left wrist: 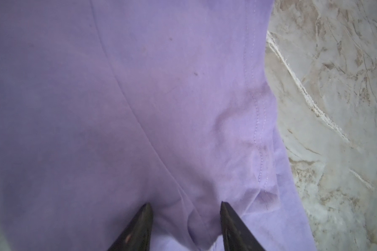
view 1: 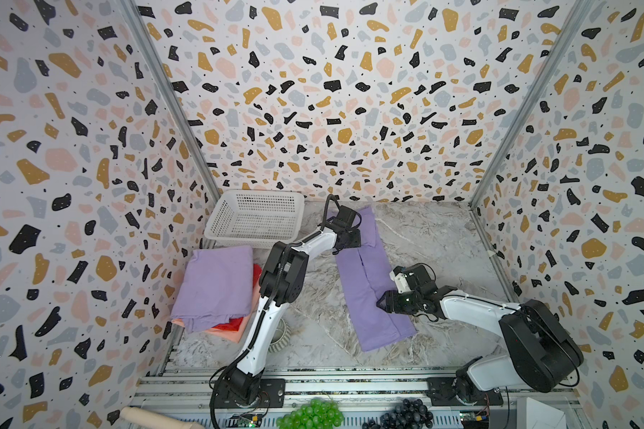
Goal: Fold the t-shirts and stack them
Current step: 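Drag the strip end toward the robot with the right gripper while left holds, then release the strip and draw the right gripper back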
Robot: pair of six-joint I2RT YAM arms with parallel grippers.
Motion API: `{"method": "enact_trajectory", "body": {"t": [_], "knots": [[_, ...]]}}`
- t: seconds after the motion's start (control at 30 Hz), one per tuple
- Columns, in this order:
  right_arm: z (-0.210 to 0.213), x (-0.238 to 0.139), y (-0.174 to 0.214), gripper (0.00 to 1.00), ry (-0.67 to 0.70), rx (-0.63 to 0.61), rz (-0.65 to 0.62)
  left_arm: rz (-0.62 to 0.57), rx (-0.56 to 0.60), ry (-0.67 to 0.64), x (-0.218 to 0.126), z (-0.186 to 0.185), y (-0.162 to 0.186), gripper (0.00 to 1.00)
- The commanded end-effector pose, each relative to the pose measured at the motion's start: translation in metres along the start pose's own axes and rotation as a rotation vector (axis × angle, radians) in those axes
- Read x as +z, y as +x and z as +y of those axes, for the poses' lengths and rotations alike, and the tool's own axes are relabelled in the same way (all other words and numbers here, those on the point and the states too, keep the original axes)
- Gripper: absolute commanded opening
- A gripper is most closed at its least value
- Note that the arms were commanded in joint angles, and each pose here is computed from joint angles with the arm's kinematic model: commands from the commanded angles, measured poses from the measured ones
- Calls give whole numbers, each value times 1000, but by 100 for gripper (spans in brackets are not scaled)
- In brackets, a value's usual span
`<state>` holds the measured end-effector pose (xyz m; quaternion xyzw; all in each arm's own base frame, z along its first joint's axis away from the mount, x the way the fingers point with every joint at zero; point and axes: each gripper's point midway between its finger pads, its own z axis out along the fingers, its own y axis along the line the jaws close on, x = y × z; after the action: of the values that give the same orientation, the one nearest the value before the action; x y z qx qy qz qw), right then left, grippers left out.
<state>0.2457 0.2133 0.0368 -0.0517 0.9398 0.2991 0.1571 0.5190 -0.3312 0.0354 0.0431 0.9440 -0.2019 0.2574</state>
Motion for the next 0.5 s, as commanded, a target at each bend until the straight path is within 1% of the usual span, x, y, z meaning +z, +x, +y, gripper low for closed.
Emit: {"method": "enact_trajectory", "body": {"t": [0.0, 0.17, 0.3, 0.37, 0.47], "knots": [[-6, 2, 21, 60, -9, 41, 37, 35, -31, -17, 22, 10, 14, 53], [-13, 3, 32, 60, -2, 65, 51, 37, -69, 57, 45, -5, 11, 53], [-11, 3, 27, 60, 1, 63, 44, 25, -97, 102, 58, -15, 5, 53], [-11, 1, 21, 60, 17, 57, 36, 8, -91, 126, 57, -21, -3, 53], [-4, -8, 10, 60, 28, 22, 14, -35, -53, 192, 40, -39, -21, 53]]}}
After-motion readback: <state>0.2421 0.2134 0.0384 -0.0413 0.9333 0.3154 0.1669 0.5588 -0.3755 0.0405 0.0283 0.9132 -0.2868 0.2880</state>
